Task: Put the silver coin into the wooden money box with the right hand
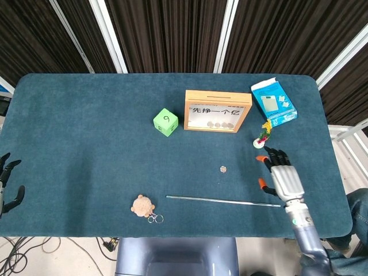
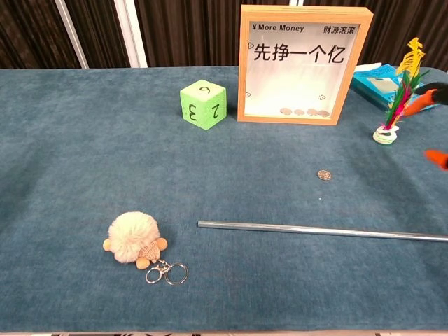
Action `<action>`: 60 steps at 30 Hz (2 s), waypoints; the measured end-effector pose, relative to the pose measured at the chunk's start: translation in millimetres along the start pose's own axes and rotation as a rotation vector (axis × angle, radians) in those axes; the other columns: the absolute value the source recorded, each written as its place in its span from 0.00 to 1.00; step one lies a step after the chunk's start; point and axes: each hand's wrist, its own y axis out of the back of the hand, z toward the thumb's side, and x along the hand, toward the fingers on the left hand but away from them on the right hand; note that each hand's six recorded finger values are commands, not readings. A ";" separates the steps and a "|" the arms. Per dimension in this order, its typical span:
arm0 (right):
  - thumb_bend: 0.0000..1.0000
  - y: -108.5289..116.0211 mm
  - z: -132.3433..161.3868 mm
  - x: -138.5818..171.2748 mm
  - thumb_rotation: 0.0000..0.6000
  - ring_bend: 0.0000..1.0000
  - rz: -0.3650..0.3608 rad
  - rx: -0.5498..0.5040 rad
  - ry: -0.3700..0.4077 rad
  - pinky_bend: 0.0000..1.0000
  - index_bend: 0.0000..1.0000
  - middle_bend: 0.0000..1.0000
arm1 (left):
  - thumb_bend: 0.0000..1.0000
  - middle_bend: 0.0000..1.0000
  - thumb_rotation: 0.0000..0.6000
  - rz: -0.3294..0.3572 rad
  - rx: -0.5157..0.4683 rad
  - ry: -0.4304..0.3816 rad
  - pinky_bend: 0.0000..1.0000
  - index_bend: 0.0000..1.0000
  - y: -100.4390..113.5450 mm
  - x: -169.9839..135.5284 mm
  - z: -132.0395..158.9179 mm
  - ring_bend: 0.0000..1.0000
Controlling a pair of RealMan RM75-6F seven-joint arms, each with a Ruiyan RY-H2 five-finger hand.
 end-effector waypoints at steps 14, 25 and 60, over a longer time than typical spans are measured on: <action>0.45 -27.4 20.7 -41.0 1.00 0.20 0.012 0.018 0.010 0.13 0.27 0.21 | 0.44 0.01 1.00 -0.011 -0.003 0.003 0.10 0.18 -1.0 0.4 -1.0 0.00; 0.45 -47.9 25.5 -45.7 1.00 0.16 0.079 0.015 0.030 0.41 0.33 0.21 | 0.44 0.01 1.00 -0.025 -0.001 0.009 0.11 0.18 -2.2 0.5 -1.4 0.00; 0.45 -88.9 54.0 -63.5 1.00 0.09 0.153 0.035 0.077 0.80 0.39 0.18 | 0.44 0.01 1.00 -0.043 -0.003 0.018 0.11 0.18 -3.1 0.3 -2.7 0.00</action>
